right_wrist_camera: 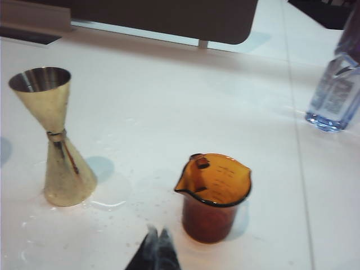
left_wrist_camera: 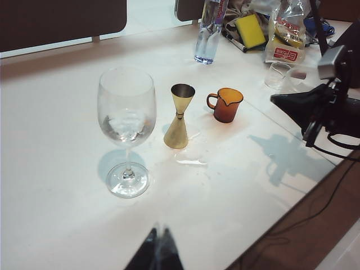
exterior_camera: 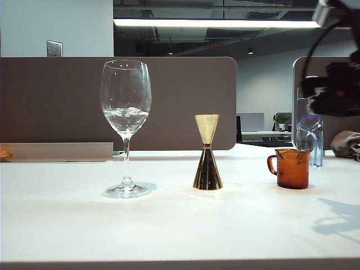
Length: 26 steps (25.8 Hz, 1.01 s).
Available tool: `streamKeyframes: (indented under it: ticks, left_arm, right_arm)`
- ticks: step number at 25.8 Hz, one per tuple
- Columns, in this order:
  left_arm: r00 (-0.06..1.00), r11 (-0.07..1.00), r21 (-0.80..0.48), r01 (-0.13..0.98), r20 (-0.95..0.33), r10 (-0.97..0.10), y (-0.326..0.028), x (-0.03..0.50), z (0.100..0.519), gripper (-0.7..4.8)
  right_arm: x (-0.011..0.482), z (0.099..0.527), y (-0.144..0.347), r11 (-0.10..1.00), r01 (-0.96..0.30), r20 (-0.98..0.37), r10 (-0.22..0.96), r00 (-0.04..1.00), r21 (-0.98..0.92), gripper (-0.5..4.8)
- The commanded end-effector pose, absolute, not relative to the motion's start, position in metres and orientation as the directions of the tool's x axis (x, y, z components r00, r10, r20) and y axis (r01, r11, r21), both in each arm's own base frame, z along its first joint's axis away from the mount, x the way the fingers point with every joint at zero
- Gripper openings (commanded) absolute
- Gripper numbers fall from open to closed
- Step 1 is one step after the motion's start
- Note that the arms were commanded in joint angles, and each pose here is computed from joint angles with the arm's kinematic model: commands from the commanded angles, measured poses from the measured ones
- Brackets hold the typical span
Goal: Pick up the small amber measuring cup and pour the water in it into the jigger, then pick up the jigger and pour the water in it into the wine glass.
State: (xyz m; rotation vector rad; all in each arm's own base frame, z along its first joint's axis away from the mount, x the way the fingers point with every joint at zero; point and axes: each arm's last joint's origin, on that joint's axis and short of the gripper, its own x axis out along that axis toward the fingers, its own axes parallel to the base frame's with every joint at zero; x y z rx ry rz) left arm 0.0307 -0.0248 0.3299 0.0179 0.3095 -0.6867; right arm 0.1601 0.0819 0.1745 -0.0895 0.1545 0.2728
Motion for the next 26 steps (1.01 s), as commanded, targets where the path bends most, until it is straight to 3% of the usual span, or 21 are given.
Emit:
streamKeyframes:
  ticks: [1,13,26]
  left_arm:
    - [0.73,0.772,-0.081,0.631,-0.276,-0.626,-0.025,0.03,0.332,-0.02]
    - [0.73,0.772,-0.081,0.631,-0.276,-0.626,-0.025,0.03,0.332,-0.02]
    - [0.73,0.772,-0.081,0.631,-0.276,-0.626,-0.025,0.03,0.332,-0.02]
  right_arm:
    - [0.158,0.172,0.073,0.97,-0.235,-0.147,0.224,0.963,-0.065,-0.01]
    - [0.136,0.158,0.042,0.993,-0.11,-0.086,0.105,0.991,-0.051,-0.01]
    - [0.128,0.165,0.039,0.993,-0.107,-0.04,0.105,0.994,-0.04,-0.01]
